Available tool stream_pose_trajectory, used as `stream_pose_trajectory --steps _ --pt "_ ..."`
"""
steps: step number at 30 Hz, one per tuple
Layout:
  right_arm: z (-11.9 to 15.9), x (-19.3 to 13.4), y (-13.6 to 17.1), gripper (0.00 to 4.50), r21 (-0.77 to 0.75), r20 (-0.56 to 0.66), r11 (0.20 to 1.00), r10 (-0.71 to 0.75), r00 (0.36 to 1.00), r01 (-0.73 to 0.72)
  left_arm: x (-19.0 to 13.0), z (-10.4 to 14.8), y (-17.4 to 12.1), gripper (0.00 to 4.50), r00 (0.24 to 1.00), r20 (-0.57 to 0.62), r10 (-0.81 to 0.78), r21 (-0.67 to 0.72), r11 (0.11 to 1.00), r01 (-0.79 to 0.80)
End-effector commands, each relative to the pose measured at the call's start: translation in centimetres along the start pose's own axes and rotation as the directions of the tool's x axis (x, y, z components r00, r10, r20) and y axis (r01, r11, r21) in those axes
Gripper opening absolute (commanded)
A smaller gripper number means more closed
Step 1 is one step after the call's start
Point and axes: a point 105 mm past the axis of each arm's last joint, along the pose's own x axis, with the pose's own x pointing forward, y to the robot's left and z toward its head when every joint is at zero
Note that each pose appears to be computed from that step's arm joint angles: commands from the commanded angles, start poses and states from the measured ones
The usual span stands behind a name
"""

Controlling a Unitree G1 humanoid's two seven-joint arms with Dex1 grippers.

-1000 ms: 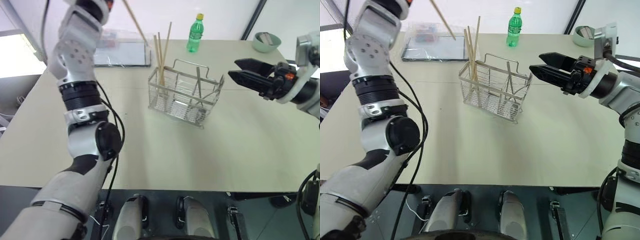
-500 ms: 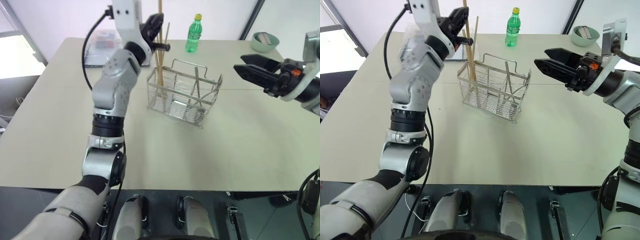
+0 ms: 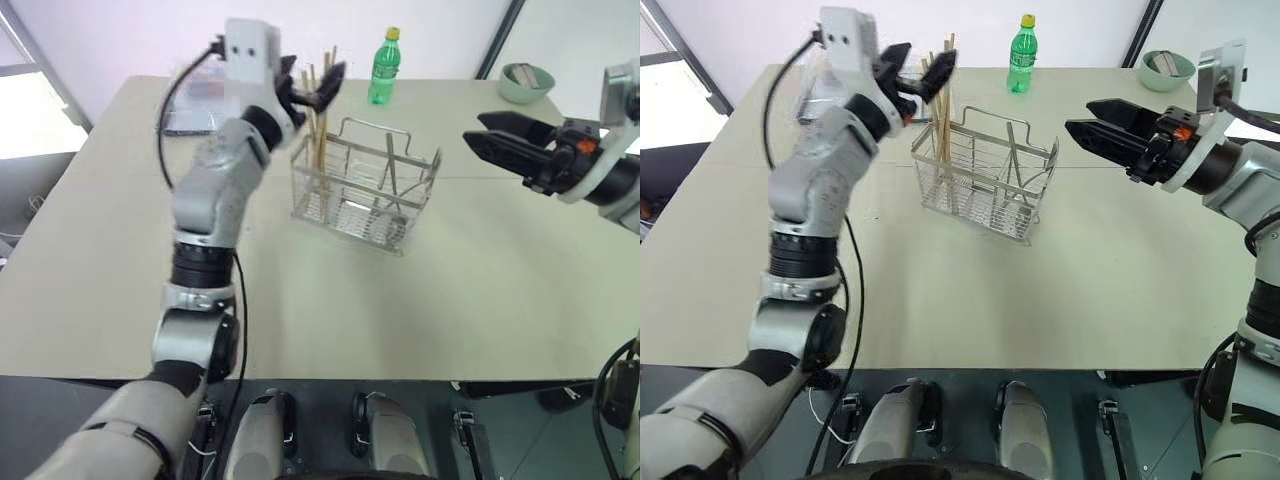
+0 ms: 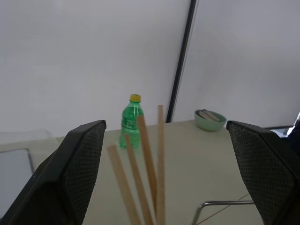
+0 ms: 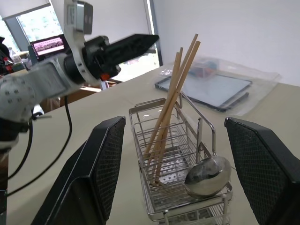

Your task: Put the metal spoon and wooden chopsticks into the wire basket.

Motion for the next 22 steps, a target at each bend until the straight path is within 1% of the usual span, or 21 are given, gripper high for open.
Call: stream_pose_trajectory --steps 1,2,3,4,6,9,11,13,15,22 --pt "1.3 -0.4 -0.2 3.48 -0.065 0.020 0.998 -0.005 1.000 0.006 -1.8 5.0 1.3 4.44 0.997 0.050 -0.056 0.043 0.998 0.054" --pt "1.3 -0.4 -0.4 3.48 -0.067 0.018 0.998 -0.007 1.000 0.008 -2.1 5.4 1.6 4.44 0.997 0.040 -0.062 0.057 0.997 0.060" --pt "1.1 -0.6 -0.7 3.48 -0.079 0.003 0.997 -0.014 1.000 0.014 -3.5 6.2 2.4 4.44 0.995 0.002 -0.100 0.157 0.983 0.099" --pt "0.9 -0.9 -1.1 3.48 -0.087 -0.013 0.996 -0.021 1.000 0.020 -5.0 6.3 2.9 4.44 0.988 -0.070 -0.140 0.250 0.956 0.153" --pt "0.5 -1.5 -1.9 3.48 -0.099 -0.046 0.995 -0.033 0.998 0.029 -7.8 5.5 3.6 4.44 0.950 -0.243 -0.198 0.369 0.886 0.280" --pt "0.0 -2.1 -2.7 3.48 -0.120 -0.093 0.992 -0.040 0.995 0.028 -10.9 3.9 4.2 4.44 0.878 -0.420 -0.231 0.413 0.813 0.411" --pt "-0.1 -2.5 -3.1 3.48 -0.127 -0.117 0.992 -0.033 0.993 0.018 -12.5 3.2 4.7 4.44 0.835 -0.499 -0.233 0.409 0.786 0.464" --pt "-0.2 -2.7 -3.2 3.48 -0.125 -0.137 0.992 -0.015 0.990 -0.002 -13.3 3.0 4.9 4.44 0.816 -0.530 -0.232 0.399 0.780 0.481" --pt "-0.2 -2.8 -3.2 3.48 -0.127 -0.155 0.992 0.005 0.988 -0.025 -13.6 3.0 4.9 4.44 0.810 -0.537 -0.235 0.389 0.783 0.485" --pt "0.0 -2.4 -2.6 3.48 -0.126 -0.161 0.989 0.060 0.985 -0.081 -13.1 3.0 4.2 4.44 0.817 -0.518 -0.252 0.374 0.792 0.482"
